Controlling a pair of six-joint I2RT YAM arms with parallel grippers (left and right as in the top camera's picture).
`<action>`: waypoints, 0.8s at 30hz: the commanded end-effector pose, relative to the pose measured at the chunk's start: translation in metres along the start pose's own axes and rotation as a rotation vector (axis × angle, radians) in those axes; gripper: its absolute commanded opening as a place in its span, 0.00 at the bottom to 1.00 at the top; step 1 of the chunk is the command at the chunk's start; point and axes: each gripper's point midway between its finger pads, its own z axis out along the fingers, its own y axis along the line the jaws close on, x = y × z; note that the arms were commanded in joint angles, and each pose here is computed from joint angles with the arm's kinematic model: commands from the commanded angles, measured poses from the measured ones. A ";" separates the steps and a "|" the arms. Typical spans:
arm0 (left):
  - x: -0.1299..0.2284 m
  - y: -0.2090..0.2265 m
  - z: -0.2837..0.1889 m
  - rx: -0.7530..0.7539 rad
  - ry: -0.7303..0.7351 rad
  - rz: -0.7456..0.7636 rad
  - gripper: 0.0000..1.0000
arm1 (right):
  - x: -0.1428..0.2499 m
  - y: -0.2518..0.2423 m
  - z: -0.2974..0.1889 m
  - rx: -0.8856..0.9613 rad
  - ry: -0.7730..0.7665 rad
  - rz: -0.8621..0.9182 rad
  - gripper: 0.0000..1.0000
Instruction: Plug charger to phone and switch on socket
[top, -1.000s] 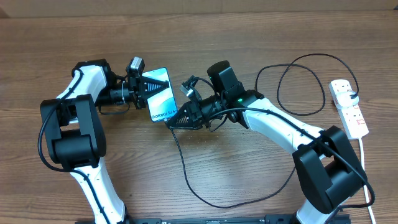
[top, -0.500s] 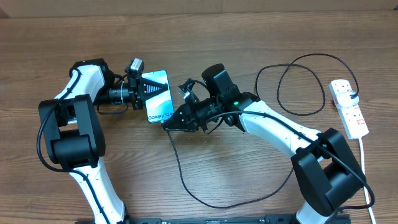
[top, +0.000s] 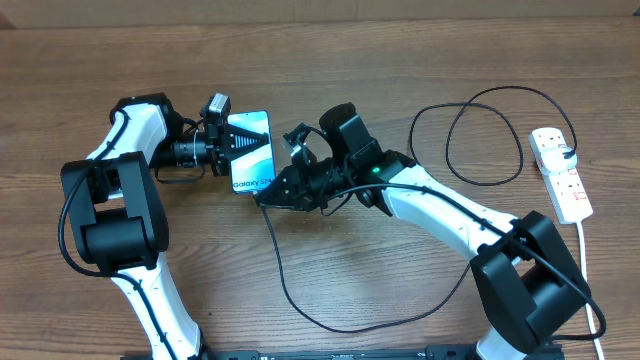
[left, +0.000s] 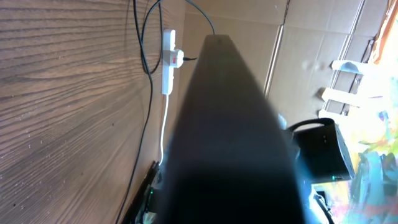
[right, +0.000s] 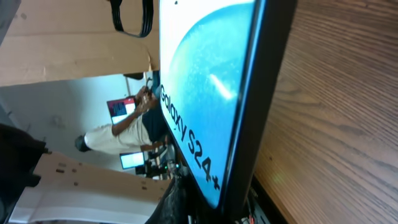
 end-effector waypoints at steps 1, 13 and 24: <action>0.019 -0.009 0.018 -0.024 0.062 -0.029 0.04 | -0.067 -0.004 -0.024 0.128 -0.328 -0.012 0.04; 0.019 -0.008 0.019 -0.027 0.065 -0.030 0.04 | -0.092 -0.012 -0.039 0.156 -0.481 0.102 0.04; 0.019 -0.008 0.019 -0.027 0.065 -0.029 0.04 | -0.093 -0.013 -0.039 0.157 -0.491 0.119 0.18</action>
